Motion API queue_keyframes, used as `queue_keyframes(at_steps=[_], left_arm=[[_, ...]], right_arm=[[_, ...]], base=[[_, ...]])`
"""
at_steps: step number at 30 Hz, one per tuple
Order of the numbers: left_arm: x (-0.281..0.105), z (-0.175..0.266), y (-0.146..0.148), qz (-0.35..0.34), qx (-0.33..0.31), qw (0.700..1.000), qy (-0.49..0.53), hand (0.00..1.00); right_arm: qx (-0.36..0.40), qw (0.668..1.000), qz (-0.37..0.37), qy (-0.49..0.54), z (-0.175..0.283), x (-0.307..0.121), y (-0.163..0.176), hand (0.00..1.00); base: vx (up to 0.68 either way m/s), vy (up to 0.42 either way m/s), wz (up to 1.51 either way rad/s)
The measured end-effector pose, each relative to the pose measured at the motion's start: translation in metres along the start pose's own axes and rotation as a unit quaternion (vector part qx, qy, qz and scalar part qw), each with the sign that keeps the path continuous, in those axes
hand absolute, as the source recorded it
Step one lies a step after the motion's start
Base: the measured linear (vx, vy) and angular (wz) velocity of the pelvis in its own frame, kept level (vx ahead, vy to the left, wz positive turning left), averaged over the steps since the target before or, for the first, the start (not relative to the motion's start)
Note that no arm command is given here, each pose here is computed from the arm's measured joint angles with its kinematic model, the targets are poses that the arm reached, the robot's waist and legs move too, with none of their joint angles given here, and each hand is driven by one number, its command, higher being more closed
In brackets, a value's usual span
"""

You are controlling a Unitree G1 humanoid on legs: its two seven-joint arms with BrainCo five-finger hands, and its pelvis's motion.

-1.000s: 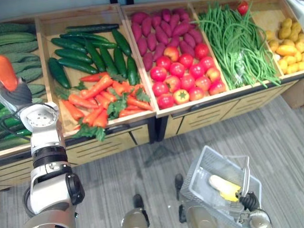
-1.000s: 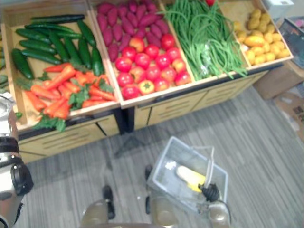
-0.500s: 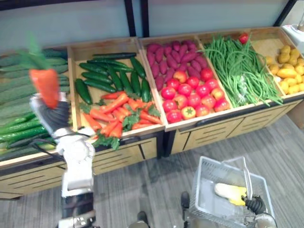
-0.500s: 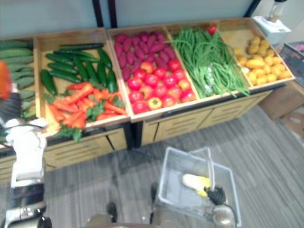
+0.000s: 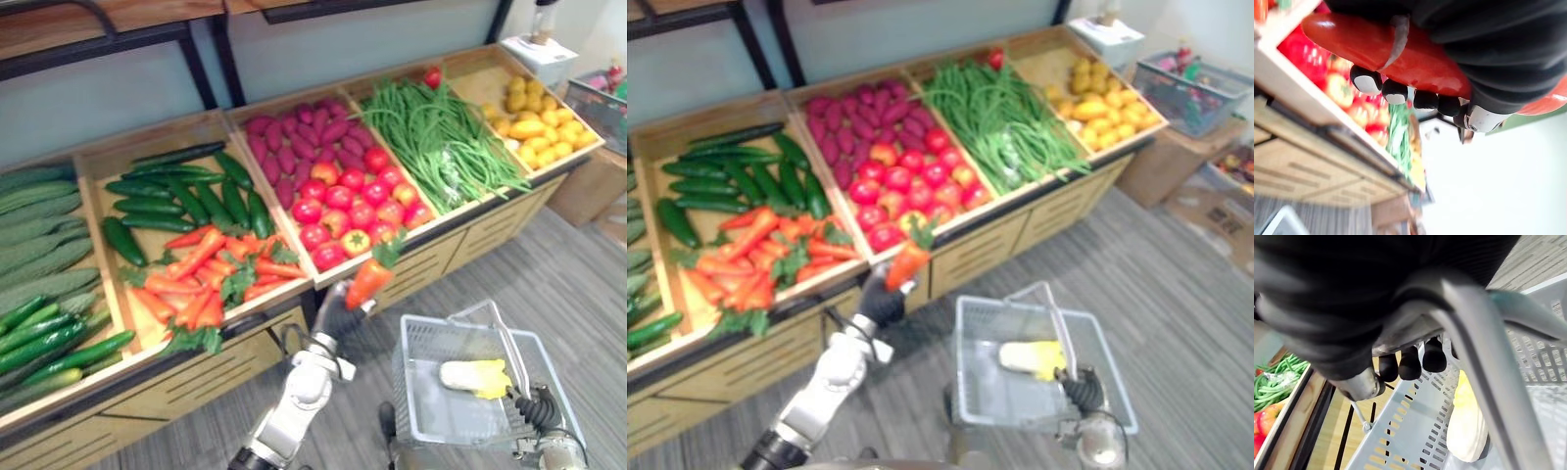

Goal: Pick vegetable in the basket

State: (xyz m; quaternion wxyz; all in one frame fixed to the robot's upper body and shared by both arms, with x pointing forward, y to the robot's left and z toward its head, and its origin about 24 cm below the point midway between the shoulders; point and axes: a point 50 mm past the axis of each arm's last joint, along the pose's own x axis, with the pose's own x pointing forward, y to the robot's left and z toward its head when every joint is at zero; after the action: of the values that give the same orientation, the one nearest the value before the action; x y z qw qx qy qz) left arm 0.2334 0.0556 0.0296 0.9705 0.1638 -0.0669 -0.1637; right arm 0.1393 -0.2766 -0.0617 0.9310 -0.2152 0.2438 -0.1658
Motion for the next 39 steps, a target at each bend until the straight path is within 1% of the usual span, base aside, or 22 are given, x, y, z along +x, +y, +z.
queue_keyframes(at_steps=[4, 11, 16, 20, 23, 28, 33, 34, 39], left_arm=[[0.012, -0.011, -0.027, -0.056, 0.002, 0.998, 0.036, 1.0], [0.02, -0.037, -0.054, -0.103, 0.028, 0.988, 0.114, 1.0], [0.021, -0.051, -0.068, -0.14, 0.093, 0.976, 0.14, 1.0], [0.02, -0.056, -0.075, -0.165, 0.134, 0.966, 0.145, 1.0], [0.017, -0.062, -0.08, -0.193, 0.185, 0.953, 0.146, 1.0], [0.007, -0.078, -0.081, -0.221, 0.241, 0.93, 0.166, 1.0], [0.002, -0.086, -0.08, -0.232, 0.261, 0.919, 0.184, 1.0], [0.002, -0.087, -0.08, -0.236, 0.275, 0.914, 0.183, 0.0], [-0.001, -0.091, -0.081, -0.257, 0.301, 0.9, 0.184, 0.0]], right_arm=[[0.009, 1.0, -0.003, -0.015, 0.005, -0.009, 0.002, 1.0], [0.014, 0.999, 0.019, -0.043, 0.018, -0.017, 0.015, 1.0], [0.029, 0.996, 0.049, -0.063, 0.028, -0.024, 0.031, 1.0], [0.041, 0.995, 0.06, -0.07, 0.031, -0.028, 0.037, 1.0], [0.046, 0.994, 0.067, -0.074, 0.033, -0.03, 0.04, 1.0], [0.058, 0.992, 0.078, -0.076, 0.035, -0.032, 0.045, 1.0], [0.058, 0.991, 0.086, -0.08, 0.037, -0.033, 0.049, 1.0], [0.059, 0.991, 0.086, -0.081, 0.038, -0.033, 0.049, 1.0], [0.06, 0.991, 0.086, -0.081, 0.038, -0.033, 0.05, 1.0]], base=[[0.04, -0.002, -0.36], [0.0, -0.031, -0.11], [-0.05, -0.033, -0.01], [-0.03, -0.031, -0.03], [-0.03, -0.018, -0.07], [-0.01, -0.009, -0.04], [0.0, 0.0, 0.0], [0.0, 0.0, 0.0], [-0.01, -0.002, 0.02]])
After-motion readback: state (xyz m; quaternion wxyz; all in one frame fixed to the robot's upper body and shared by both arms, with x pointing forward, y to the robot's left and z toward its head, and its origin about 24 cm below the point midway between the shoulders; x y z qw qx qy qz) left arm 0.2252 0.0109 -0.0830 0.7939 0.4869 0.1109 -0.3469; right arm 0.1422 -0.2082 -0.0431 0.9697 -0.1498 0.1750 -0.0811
